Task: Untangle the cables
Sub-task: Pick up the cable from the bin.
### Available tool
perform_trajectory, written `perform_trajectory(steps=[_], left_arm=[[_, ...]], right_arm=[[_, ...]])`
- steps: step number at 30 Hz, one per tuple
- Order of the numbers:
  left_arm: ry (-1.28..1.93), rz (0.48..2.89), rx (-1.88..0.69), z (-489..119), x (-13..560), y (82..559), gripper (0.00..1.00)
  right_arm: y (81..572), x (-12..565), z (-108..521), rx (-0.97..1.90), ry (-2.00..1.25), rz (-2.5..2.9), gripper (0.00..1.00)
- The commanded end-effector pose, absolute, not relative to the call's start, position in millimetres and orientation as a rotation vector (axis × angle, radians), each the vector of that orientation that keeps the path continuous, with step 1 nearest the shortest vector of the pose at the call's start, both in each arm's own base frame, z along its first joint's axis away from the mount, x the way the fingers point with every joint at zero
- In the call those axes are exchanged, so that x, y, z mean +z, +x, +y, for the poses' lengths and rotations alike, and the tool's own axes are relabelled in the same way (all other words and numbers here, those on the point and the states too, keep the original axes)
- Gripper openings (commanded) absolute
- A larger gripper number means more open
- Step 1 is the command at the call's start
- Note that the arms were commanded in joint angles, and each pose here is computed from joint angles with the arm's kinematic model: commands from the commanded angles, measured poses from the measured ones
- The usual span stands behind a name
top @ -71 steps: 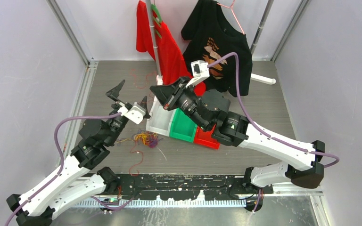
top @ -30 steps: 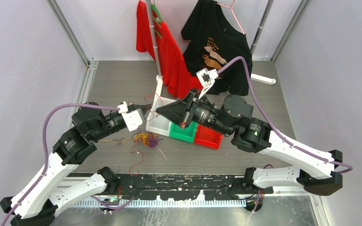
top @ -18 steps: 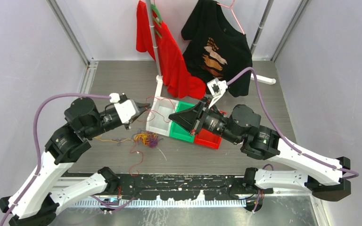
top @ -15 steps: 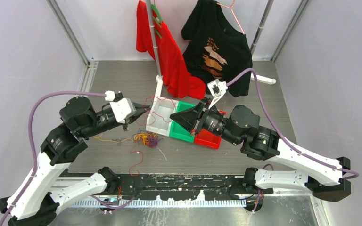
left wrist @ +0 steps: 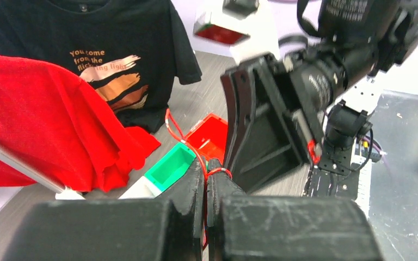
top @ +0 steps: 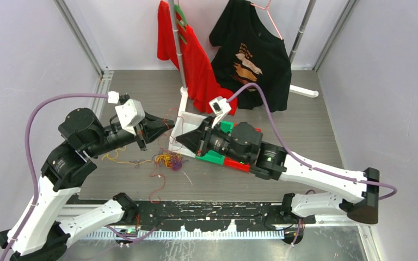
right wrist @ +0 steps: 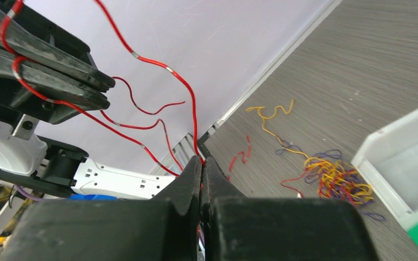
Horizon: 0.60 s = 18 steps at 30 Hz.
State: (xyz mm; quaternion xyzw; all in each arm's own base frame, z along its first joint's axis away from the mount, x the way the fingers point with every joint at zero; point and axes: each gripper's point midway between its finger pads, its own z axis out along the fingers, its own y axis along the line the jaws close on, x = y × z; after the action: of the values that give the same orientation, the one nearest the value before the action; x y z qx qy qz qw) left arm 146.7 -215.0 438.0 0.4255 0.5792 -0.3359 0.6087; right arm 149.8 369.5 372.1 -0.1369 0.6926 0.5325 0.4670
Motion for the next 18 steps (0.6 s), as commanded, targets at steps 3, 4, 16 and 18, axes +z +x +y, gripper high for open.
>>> perform_trajectory(steps=[3,4,16,18], left_arm=[[0.843,1.243,-0.821,-219,485,157,0.00],[0.845,1.244,-0.829,-221,484,157,0.00],[0.826,1.263,-0.803,-221,479,166,0.00],[0.822,1.266,-0.785,-218,478,167,0.00]], right_arm=[[141,410,402,1.525,-0.338,1.524,0.01],[143,413,404,1.531,-0.326,1.510,0.01],[146,429,425,1.611,-0.315,1.392,0.01],[149,423,419,1.564,-0.312,1.412,0.11]])
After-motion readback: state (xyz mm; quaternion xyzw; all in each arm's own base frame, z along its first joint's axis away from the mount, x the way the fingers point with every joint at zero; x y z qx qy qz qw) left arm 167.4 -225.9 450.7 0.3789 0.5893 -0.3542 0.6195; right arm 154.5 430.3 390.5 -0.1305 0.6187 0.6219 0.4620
